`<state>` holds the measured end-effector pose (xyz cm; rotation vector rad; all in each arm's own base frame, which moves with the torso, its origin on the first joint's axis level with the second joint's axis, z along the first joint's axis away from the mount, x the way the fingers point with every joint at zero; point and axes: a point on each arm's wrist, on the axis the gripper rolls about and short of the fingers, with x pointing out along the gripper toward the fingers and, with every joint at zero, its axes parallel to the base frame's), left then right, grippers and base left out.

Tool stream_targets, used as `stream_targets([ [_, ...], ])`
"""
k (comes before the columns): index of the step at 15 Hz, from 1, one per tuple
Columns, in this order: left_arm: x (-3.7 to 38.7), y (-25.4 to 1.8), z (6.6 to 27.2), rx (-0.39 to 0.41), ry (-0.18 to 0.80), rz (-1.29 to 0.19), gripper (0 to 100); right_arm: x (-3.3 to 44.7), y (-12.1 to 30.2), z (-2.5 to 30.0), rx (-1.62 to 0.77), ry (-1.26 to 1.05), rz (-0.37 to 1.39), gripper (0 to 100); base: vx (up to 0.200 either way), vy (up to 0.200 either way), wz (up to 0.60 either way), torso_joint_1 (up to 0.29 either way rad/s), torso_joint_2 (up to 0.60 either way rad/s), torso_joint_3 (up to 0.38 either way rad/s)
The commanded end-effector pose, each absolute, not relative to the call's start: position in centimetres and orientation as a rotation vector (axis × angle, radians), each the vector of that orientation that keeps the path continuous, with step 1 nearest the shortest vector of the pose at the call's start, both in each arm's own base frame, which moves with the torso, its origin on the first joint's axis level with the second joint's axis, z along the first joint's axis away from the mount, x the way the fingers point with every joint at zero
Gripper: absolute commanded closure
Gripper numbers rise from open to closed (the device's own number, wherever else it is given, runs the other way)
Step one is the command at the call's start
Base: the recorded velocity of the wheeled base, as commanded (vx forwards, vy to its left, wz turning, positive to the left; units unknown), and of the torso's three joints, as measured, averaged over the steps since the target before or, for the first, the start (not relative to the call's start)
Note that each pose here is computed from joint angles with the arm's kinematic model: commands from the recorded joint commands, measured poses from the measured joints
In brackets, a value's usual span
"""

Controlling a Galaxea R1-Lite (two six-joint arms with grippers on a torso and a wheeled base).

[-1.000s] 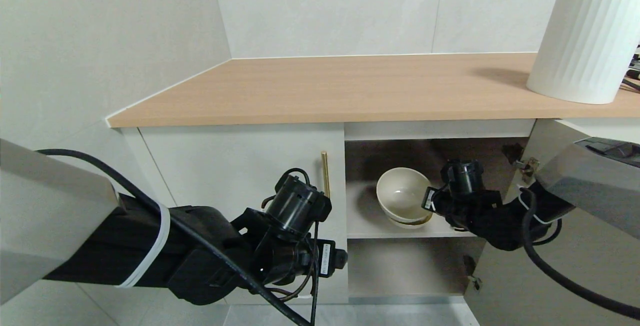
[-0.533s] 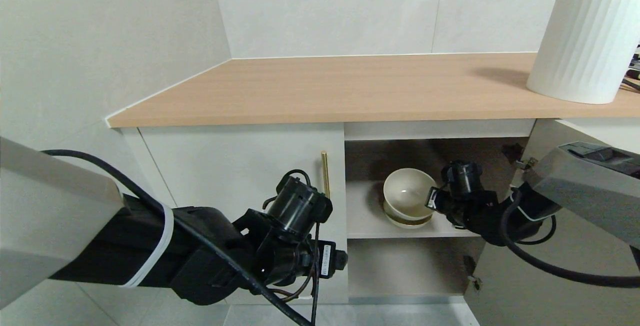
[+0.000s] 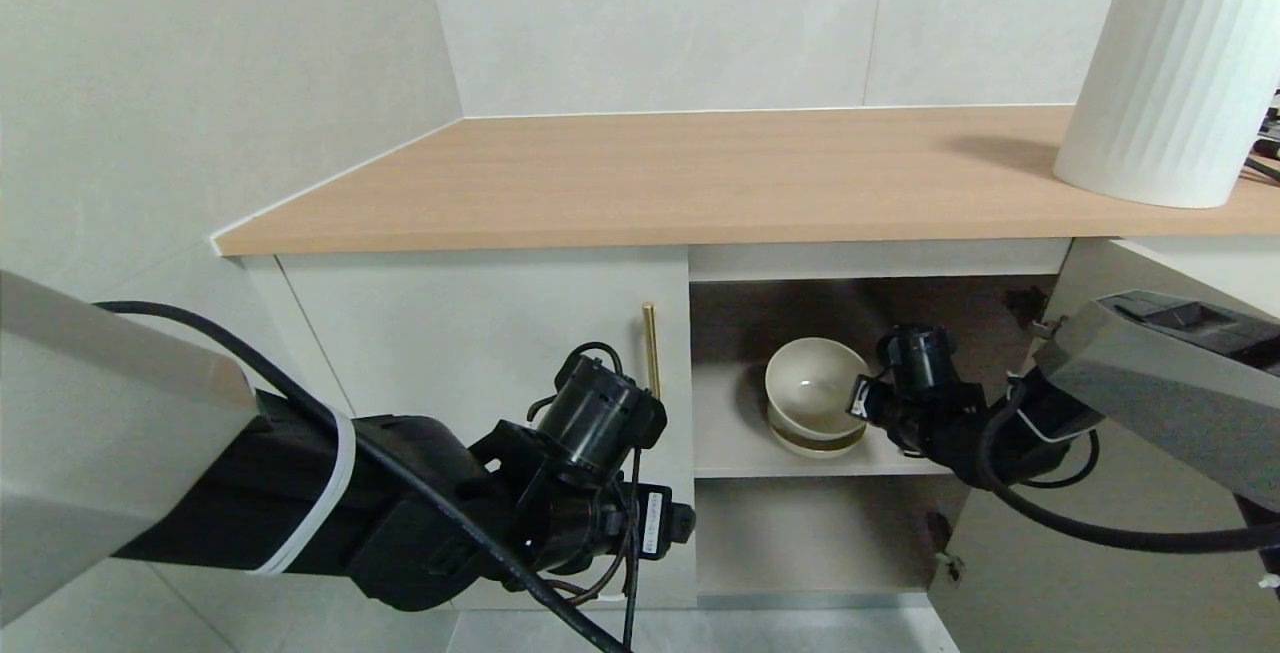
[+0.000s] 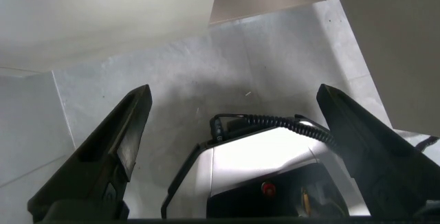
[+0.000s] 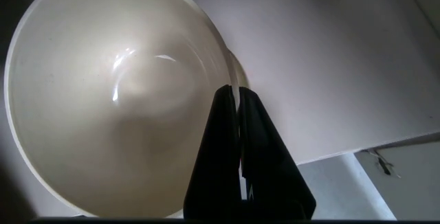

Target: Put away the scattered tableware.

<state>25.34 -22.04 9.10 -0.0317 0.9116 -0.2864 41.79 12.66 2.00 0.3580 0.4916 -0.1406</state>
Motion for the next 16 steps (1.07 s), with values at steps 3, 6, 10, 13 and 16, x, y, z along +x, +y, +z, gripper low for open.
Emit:
stream_targets([
  [3,25.38,-22.07,9.01,-0.031,0.913,-0.285,0,41.84,12.73,1.57,0.351,0.508,-0.143,100,0.000,0.000,0.00,0.000,0.00,0.000],
  [6,25.37,-22.06,9.07,-0.032,0.911,-0.286,0,41.88,12.75,1.20,0.347,0.515,-0.145,100,0.000,0.000,0.00,0.000,0.00,0.000],
  [10,25.35,-22.05,9.12,-0.033,0.910,-0.286,0,41.86,12.73,1.03,0.342,0.518,-0.147,100,0.000,0.000,0.00,0.000,0.00,0.000],
  [13,25.35,-22.05,9.12,-0.033,0.910,-0.286,0,41.83,12.80,1.02,0.341,0.520,-0.146,100,0.000,0.000,0.00,0.000,0.00,0.000],
  [16,25.39,-22.08,9.10,-0.033,0.910,-0.286,0,41.77,12.85,0.97,0.338,0.523,-0.144,0,0.000,0.000,0.00,0.000,0.00,0.000],
])
